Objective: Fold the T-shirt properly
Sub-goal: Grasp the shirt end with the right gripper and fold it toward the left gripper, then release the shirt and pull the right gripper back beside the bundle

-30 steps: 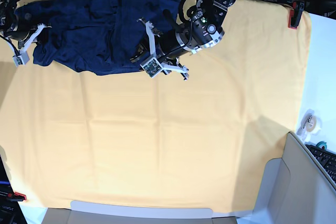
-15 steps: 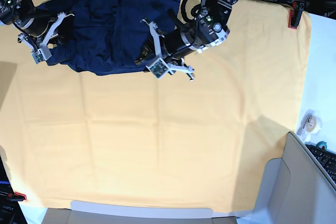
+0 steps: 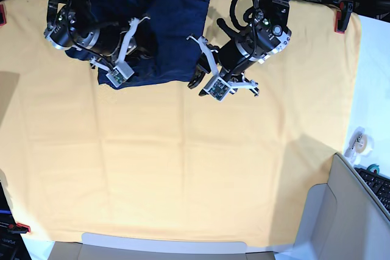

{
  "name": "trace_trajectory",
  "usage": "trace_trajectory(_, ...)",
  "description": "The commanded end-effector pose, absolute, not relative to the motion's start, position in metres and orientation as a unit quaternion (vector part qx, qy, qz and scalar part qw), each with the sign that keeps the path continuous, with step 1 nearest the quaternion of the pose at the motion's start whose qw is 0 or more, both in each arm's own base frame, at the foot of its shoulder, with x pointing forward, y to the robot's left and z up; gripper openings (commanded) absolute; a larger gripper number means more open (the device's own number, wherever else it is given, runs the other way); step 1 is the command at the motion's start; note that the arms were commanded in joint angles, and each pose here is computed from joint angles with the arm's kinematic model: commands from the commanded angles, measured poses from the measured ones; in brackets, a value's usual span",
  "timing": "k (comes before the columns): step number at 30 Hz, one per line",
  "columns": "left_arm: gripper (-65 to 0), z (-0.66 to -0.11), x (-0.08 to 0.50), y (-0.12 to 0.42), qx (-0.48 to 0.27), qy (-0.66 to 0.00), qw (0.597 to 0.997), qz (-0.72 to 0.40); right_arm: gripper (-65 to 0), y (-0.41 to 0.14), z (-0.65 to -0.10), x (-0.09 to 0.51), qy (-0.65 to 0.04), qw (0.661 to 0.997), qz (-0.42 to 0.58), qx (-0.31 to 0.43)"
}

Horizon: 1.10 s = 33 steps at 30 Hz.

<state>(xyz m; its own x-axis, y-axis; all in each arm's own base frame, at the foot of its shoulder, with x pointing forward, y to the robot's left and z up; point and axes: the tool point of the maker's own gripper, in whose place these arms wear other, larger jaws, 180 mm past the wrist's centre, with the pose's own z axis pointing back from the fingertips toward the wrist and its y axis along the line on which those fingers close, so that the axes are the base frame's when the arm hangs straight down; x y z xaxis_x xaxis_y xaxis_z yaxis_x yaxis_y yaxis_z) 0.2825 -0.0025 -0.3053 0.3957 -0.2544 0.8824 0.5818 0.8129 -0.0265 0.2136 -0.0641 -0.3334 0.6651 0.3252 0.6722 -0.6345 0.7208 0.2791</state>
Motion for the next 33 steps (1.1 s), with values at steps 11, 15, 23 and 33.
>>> trace_trajectory(11, -50.4, -0.292, 0.285, -0.005, -0.176, -0.509, 0.805, -0.249, -65.0, -0.030, -0.330, 0.219, -0.313, 0.863, 0.306, 0.252)
trace_trajectory(15, -50.4, -0.291, 0.286, -0.005, -0.176, -0.509, 0.805, -0.249, -65.0, -0.014, -0.332, 0.218, -0.310, 0.858, 0.333, 0.240)
trace_trajectory(23, -50.4, -0.283, 0.291, 0.006, -0.164, -0.523, 0.801, -0.239, -65.0, 0.009, -0.350, 0.213, -0.284, 0.849, 0.394, 0.206)
trace_trajectory(33, -50.3, -0.282, 0.302, 0.046, -0.126, -0.533, 0.813, -0.198, -54.1, 0.015, -0.363, 0.213, -0.262, 0.851, 0.401, 0.213)
